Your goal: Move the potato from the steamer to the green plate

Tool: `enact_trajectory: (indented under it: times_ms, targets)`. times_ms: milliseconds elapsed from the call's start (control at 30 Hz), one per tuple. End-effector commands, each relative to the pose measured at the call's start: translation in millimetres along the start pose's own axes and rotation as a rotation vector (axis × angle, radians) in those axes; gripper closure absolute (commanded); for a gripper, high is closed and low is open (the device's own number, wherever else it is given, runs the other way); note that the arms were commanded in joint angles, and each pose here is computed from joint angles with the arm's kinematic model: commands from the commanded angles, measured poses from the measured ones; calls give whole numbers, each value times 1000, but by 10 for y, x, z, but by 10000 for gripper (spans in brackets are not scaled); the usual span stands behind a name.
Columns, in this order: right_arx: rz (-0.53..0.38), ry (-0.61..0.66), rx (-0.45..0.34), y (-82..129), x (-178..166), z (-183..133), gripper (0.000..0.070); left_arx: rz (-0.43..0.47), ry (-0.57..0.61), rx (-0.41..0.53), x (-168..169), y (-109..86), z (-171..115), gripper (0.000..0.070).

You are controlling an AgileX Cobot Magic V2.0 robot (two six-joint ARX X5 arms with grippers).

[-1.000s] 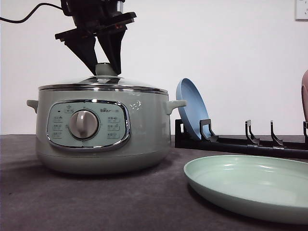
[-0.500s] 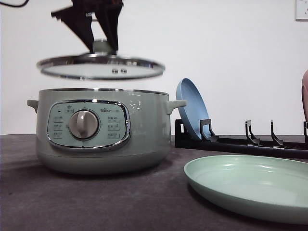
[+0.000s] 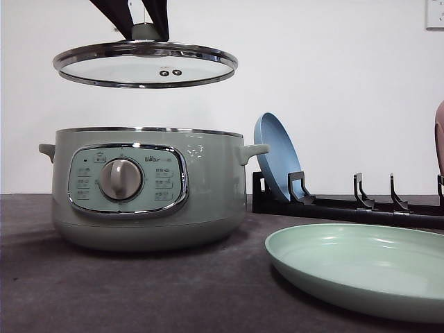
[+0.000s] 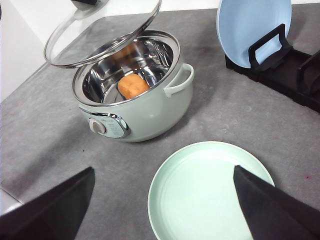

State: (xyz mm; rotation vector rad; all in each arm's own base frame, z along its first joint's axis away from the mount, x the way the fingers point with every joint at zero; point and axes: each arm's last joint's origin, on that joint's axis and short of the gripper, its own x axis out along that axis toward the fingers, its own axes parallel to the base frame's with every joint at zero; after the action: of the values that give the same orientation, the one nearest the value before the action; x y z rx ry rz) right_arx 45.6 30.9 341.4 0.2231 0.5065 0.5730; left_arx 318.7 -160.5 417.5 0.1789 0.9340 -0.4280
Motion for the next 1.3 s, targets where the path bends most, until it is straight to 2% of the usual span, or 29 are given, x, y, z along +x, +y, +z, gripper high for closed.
enact_trajectory:
  times_ms: [0,133,333,967,1100,1267]
  targets:
    - [1,-20,3,15,-23,35,140,4,-86,9,-141,7,82,700]
    - [-9,-23,3,12,-23,36,140,66,-87,7,-143,86,84,700]
    - [-9,-23,3,12,-23,36,140,128,-84,-48,-156,339,78,700]
    - [-10,-23,3,12,-23,36,140,323,-69,-300,-339,1428,-125,700]
    - [-9,-23,-2,12,-23,37,140,345,-69,-329,-372,1545,-164,700]
    - [-7,1,-12,14,33,54,140,355,-70,-341,-387,1594,-180,700]
